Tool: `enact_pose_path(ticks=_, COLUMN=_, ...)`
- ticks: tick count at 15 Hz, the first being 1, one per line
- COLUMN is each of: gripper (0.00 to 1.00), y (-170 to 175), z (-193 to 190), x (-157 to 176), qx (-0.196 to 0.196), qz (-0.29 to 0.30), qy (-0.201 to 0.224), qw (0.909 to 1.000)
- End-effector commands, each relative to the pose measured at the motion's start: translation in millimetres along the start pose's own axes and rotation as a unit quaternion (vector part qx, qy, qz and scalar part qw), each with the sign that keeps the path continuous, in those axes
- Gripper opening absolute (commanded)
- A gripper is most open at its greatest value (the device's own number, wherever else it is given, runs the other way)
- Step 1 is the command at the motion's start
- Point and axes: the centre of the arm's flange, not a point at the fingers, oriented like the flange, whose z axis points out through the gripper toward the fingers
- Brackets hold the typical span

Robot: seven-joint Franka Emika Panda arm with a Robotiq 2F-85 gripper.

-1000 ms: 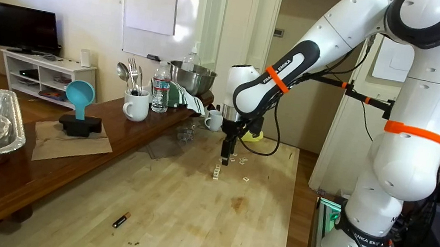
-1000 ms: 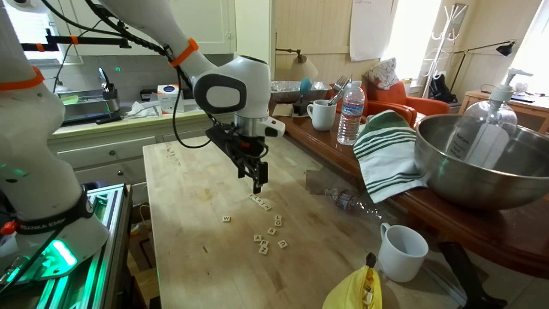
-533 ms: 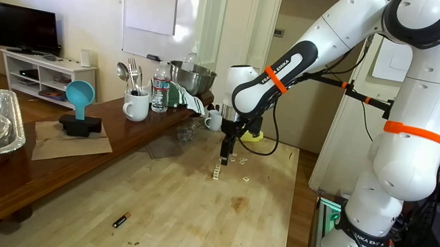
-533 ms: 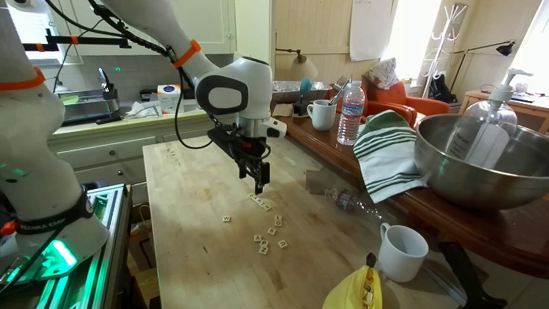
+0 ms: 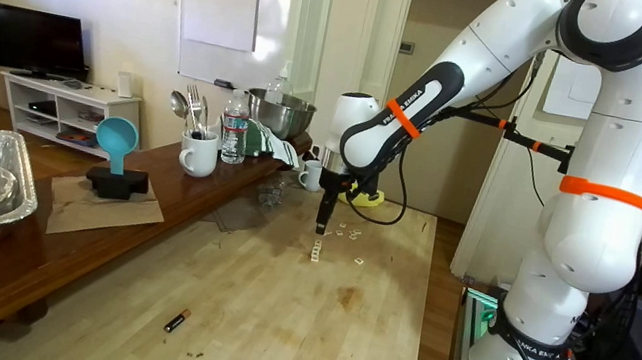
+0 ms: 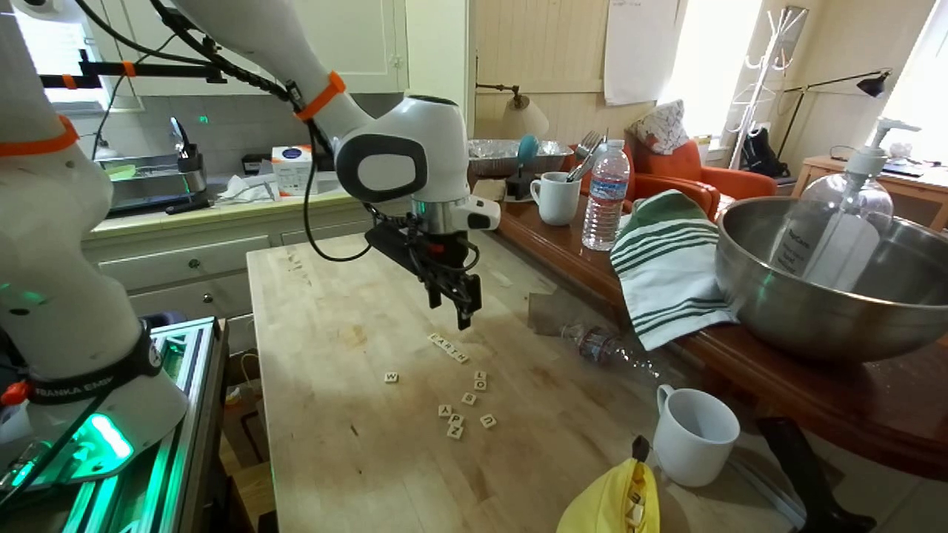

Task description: Spell the word 'Earl'.

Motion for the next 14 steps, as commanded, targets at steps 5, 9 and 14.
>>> enact_pose_path(ticks=5, gripper=0.27, y=10.8, z=23.2, x=-5.8, qx=-0.005, qz=-0.029, qy=0.024, qw=0.9993)
enact_pose_path(ticks=9, gripper=0.0, y=11.6, z=35.0, x=-12.5, qx=0.0, qz=-0.03, qy=0.01, qw=0.9995)
enact_pose_path(ticks=14, gripper=0.0, y=15.4, z=43.9, x=-14.0, qx=0.0, qz=-0.03, qy=0.021, qw=0.9993)
